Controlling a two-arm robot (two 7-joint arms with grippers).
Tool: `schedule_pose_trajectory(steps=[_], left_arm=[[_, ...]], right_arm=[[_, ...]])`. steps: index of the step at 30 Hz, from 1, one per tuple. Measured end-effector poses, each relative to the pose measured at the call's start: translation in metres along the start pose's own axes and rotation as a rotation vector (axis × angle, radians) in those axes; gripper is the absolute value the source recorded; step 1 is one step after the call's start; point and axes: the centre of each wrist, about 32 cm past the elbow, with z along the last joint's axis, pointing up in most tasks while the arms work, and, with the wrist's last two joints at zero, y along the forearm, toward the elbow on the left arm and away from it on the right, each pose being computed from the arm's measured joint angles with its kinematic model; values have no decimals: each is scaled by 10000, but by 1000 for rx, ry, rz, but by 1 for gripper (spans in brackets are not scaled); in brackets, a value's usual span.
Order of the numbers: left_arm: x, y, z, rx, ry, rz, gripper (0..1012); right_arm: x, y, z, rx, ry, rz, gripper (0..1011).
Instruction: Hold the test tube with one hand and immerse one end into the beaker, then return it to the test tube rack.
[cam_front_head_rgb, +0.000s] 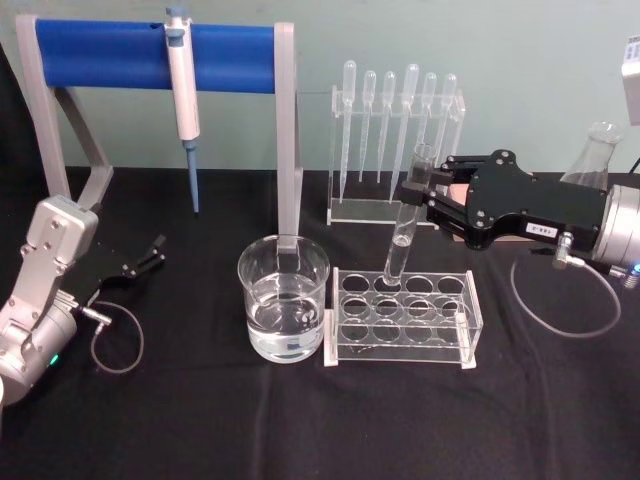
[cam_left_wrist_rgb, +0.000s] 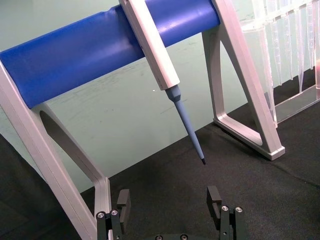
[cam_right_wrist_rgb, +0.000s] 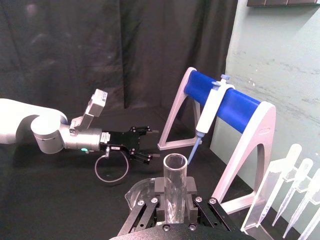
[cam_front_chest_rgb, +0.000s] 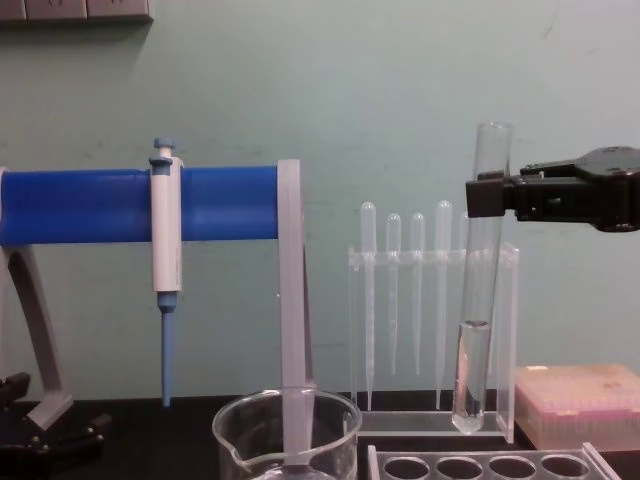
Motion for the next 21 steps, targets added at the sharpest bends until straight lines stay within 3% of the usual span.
schedule_pose_trajectory(steps=[21], left_arm=[[0, 0, 0, 0, 0, 0, 1000]], right_arm=[[0, 0, -2, -1, 1, 0, 242]])
